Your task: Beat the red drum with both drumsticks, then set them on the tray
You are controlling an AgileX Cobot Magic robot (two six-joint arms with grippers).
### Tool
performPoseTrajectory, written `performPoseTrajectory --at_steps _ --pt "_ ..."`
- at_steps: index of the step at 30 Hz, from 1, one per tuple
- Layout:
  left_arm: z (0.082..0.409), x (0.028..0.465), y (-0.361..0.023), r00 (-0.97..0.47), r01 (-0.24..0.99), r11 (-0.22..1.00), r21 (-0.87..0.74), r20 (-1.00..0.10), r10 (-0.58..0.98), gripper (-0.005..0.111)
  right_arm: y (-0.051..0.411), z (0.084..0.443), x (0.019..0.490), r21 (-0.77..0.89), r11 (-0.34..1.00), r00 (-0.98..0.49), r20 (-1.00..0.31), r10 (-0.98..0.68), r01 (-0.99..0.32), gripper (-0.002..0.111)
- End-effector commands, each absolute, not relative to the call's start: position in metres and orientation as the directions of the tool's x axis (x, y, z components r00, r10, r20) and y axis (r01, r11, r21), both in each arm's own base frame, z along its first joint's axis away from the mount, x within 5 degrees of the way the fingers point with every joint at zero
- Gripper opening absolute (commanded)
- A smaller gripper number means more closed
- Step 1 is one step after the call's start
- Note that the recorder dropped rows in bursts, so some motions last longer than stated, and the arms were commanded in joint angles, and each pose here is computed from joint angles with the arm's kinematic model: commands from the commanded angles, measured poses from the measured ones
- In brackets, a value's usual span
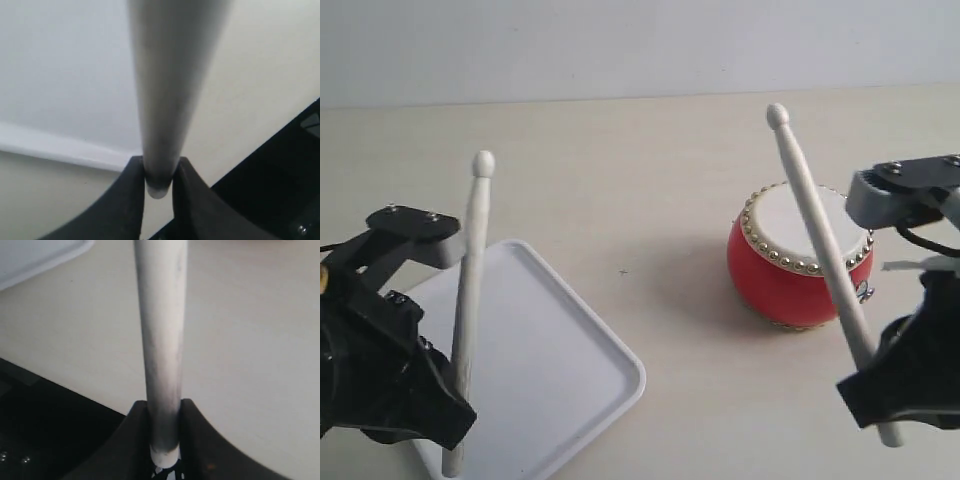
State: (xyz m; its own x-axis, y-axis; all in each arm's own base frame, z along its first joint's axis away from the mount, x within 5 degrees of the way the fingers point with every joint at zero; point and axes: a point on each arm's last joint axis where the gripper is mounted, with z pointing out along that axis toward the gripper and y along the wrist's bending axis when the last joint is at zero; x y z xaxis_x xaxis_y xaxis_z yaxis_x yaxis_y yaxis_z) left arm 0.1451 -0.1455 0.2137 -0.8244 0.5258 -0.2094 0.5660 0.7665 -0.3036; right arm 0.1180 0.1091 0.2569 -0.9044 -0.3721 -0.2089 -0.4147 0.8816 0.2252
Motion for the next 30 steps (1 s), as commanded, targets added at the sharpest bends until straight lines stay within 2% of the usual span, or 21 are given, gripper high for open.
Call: performPoseTrajectory --at_steps 1,6,8,16,23,27,30 --pt "0.22 0.133 -0.132 -0.864 0.483 0.802 -0.352 -0.343 0.37 0.0 0.132 0.266 0.14 0.281 0.836 -0.879 -0.23 -0.418 -0.472 0.0" --pt "0.227 0.115 -0.114 -0.873 0.386 0.826 -0.411 -0.453 0.182 0.0 0.157 0.271 0.16 0.32 0.801 -0.862 -0.211 -0.46 -0.506 0.0" --pt "0.225 0.109 -0.108 -0.879 0.357 0.829 -0.43 -0.455 0.142 0.0 0.169 0.273 0.165 0.32 0.785 -0.848 -0.212 -0.486 -0.53 0.0" --pt "0.198 0.089 -0.099 -0.94 0.118 0.796 -0.594 -0.326 -0.104 0.0 0.224 0.265 0.182 0.312 0.725 -0.787 -0.18 -0.59 -0.614 0.0" --pt "0.194 0.095 -0.102 -0.941 0.054 0.787 -0.615 -0.296 -0.167 0.0 0.238 0.265 0.193 0.315 0.72 -0.785 -0.187 -0.591 -0.618 0.0" --pt "0.187 0.104 -0.107 -0.939 -0.035 0.778 -0.627 -0.245 -0.24 0.0 0.237 0.268 0.192 0.316 0.717 -0.782 -0.179 -0.597 -0.621 0.0" --pt "0.175 0.107 -0.11 -0.955 -0.064 0.807 -0.588 -0.198 -0.22 0.0 0.234 0.271 0.188 0.318 0.715 -0.778 -0.158 -0.608 -0.623 0.0"
